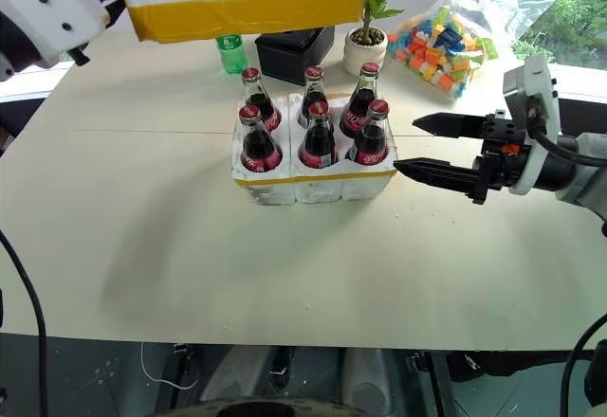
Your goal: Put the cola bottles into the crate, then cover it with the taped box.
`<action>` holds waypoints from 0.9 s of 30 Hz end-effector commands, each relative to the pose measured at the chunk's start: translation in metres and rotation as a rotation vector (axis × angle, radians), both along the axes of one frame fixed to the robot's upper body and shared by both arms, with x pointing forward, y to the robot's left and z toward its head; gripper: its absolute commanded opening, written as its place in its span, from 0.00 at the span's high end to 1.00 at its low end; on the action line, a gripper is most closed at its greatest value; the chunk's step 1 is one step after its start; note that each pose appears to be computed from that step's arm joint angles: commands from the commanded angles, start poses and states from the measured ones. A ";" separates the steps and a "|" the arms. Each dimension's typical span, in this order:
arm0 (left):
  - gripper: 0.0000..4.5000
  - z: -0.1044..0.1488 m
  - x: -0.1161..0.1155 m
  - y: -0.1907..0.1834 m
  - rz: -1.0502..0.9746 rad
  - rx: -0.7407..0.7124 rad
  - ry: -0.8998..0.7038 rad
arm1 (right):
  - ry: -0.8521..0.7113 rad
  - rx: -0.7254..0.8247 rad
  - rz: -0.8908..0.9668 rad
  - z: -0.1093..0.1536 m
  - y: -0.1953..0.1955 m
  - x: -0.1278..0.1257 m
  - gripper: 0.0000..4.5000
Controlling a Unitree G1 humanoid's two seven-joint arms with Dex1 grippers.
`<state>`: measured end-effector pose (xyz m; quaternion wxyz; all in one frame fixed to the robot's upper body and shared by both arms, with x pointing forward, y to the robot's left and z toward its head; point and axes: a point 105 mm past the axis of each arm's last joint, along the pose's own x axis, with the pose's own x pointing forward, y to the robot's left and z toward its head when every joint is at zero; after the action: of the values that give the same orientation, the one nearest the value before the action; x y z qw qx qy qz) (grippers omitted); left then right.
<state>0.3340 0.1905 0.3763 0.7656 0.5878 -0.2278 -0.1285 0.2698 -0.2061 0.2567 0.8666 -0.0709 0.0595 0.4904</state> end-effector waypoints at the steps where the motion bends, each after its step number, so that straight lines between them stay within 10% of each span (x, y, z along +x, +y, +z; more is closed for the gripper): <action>1: 0.59 0.009 -0.015 -0.012 -0.083 0.049 -0.064 | -0.066 -0.013 -0.041 0.014 -0.013 -0.004 0.00; 27: 0.59 -0.050 -0.012 -0.039 -0.218 0.140 -0.035 | -0.074 0.003 -0.101 0.011 -0.021 -0.010 0.00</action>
<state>0.3291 0.1458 0.3116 0.7103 0.6038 -0.2673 -0.2438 0.2642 -0.2276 0.2574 0.8919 -0.0744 0.0533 0.4429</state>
